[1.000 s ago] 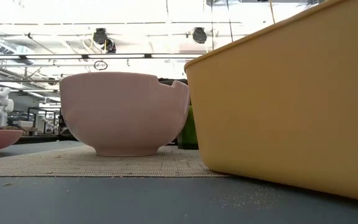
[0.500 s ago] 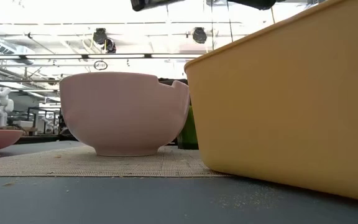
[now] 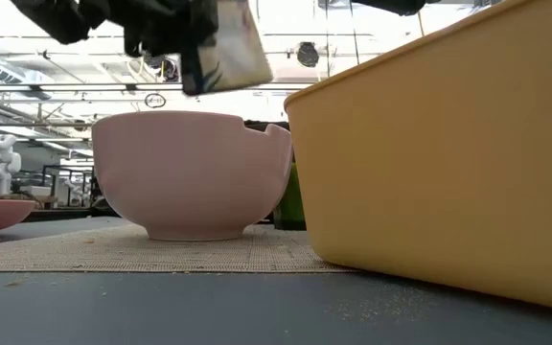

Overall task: Arrange a breakfast setting
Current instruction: Pour the cereal into the white bowl

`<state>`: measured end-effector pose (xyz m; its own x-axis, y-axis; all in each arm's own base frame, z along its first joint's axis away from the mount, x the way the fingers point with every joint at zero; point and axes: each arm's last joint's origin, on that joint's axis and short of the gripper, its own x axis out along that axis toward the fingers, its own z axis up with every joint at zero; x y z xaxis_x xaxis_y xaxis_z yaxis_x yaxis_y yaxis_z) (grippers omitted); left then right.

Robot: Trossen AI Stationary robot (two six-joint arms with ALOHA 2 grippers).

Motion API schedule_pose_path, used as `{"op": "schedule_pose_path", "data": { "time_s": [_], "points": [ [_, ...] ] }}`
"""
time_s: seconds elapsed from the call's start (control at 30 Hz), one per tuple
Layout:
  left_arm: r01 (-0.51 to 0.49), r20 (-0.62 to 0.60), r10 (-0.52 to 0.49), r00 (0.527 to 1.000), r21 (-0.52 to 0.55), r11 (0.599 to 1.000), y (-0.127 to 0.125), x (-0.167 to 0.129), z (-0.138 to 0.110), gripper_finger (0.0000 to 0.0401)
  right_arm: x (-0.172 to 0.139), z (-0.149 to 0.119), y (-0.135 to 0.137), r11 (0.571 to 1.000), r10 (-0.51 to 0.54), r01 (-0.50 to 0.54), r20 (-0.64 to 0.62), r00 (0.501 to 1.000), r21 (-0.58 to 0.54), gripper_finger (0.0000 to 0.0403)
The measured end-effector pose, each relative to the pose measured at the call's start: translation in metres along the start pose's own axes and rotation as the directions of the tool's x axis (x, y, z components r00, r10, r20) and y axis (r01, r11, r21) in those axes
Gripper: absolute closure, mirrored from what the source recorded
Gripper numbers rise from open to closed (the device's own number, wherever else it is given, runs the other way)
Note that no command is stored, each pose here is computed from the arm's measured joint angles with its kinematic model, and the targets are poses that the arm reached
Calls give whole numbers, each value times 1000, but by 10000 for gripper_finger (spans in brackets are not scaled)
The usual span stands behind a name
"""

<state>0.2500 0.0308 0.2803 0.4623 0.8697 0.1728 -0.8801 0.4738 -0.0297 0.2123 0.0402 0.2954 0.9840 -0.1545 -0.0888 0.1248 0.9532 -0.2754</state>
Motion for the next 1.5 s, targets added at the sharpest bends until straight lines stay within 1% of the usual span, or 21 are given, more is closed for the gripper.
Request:
{"op": "schedule_pose_path", "data": {
  "time_s": [0.2,0.33,0.57,0.77,0.93,1.2,1.4,1.5],
  "points": [
    [-127,-70,128,989,19,992,18,-3,-33,163,0,0,0,1000,0,0,0,1000,0,14],
    [-162,-107,160,981,-11,987,31,-11,-57,164,0,0,0,1000,0,0,0,1000,0,14],
    [-175,-167,169,971,-25,984,50,-29,-93,164,0,0,0,1000,0,0,0,1000,0,14],
    [-150,-218,150,964,16,989,62,-45,-116,164,0,0,0,1000,0,0,0,1000,0,14],
    [-141,-299,161,941,87,986,70,-54,-135,164,0,0,0,1000,0,0,0,1000,0,14],
    [-167,-386,205,899,130,977,79,-62,-152,164,0,0,0,1000,0,0,0,1000,0,14],
    [-146,-429,194,882,144,979,81,-64,-157,164,0,0,0,1000,0,0,0,1000,0,14],
    [-139,-434,188,881,144,980,81,-64,-157,156,0,0,0,1000,1,-1,-1,1000,0,14]
  ]
}}
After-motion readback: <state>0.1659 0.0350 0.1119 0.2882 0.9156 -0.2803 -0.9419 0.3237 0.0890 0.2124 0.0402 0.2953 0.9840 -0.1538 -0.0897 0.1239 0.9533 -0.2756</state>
